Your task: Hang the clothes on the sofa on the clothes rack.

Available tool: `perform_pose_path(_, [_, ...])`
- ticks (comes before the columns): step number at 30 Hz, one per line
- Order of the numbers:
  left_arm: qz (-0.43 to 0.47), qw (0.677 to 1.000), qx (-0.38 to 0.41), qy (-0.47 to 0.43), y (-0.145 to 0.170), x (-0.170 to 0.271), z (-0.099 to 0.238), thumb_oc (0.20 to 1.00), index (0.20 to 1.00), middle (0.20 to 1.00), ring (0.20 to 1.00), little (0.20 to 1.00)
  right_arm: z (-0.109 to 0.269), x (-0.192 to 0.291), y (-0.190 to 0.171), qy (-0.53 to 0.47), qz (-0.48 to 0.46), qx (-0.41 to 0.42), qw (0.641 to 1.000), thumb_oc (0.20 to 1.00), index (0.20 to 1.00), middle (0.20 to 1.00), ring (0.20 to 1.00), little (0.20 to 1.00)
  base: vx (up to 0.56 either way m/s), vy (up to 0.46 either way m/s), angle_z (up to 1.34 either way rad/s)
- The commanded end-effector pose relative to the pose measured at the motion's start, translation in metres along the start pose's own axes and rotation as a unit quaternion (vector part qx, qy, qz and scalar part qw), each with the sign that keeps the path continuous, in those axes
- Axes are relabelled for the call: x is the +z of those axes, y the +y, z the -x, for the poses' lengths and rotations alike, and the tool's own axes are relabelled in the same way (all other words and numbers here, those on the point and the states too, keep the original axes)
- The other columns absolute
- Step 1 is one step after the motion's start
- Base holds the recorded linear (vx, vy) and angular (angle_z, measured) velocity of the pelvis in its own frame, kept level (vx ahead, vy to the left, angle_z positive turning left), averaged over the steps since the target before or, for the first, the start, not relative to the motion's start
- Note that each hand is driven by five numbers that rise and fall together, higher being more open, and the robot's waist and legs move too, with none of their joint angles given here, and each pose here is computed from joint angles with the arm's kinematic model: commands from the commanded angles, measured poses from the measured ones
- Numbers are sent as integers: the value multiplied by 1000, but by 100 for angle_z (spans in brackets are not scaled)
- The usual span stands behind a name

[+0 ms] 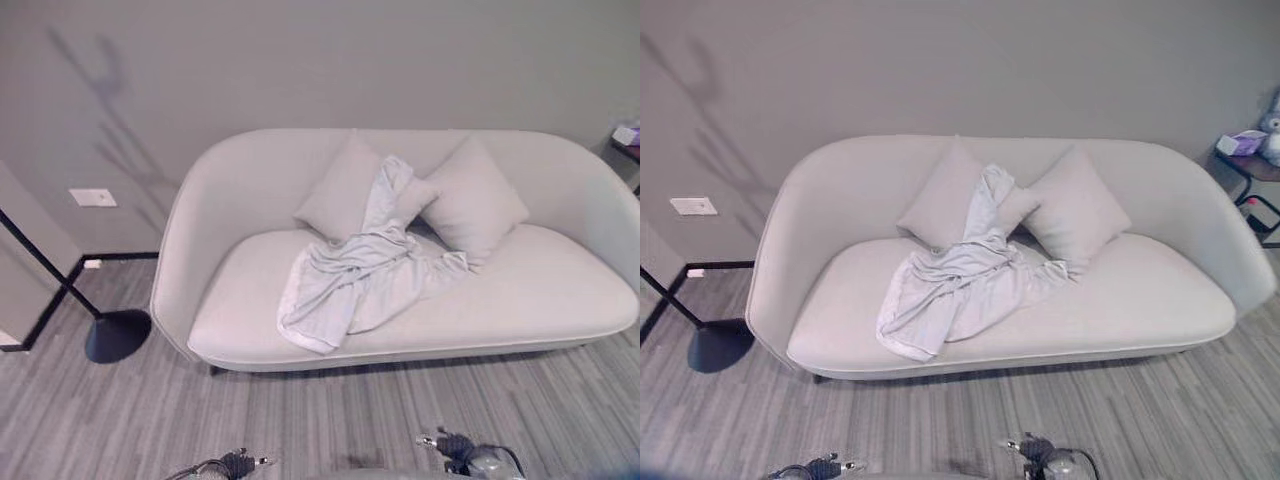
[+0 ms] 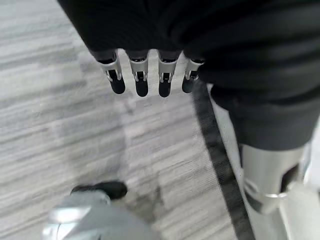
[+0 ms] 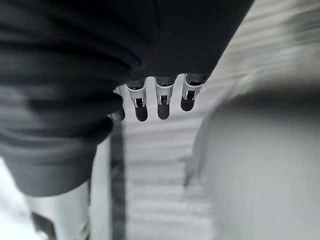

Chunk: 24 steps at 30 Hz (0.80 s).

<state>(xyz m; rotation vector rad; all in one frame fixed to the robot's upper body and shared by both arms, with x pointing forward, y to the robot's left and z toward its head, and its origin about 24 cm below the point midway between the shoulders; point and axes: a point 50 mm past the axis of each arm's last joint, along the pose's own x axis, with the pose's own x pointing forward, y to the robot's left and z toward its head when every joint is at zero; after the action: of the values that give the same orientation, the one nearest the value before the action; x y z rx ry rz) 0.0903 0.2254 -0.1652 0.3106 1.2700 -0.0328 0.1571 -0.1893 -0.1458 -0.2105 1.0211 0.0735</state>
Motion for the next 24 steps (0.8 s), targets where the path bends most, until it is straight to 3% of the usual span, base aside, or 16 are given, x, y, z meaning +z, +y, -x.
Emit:
perform_pose_path(1, [-8,999,30,-40,18,15,1,1000,1000,1000,1000,1000,9,80,-34,-164,101,-87,978,1000,1000,1000,1000,1000,242,-130,81])
perform_pose_path(8, [7,999,18,-26,5,6,0,1000,1000,1000,1000,1000,25,113,-69,-213,183,-188,941,1000,1000,1000,1000,1000,212,-105,74])
perform_pose_path(11, [89,995,26,19,4,-22,3,1000,1000,1000,1000,1000,29,116,-69,-227,219,-198,928,1000,1000,1000,1000,1000,299,-199,72])
perform_pose_path(14, [109,993,34,32,3,-29,4,1000,1000,1000,1000,1000,26,106,-71,-206,243,-208,925,1000,1000,1000,1000,1000,235,-209,47])
perform_pose_path(16, [10,1000,22,-10,-10,-12,2,1000,1000,1000,1000,1000,19,92,-83,-169,228,-261,923,1000,1000,1000,1000,1000,423,-429,92])
perform_pose_path(24, [76,995,52,-42,-11,5,1,1000,1000,1000,1000,1000,14,96,-92,-134,222,-322,911,1000,1000,1000,1000,1000,75,-22,38])
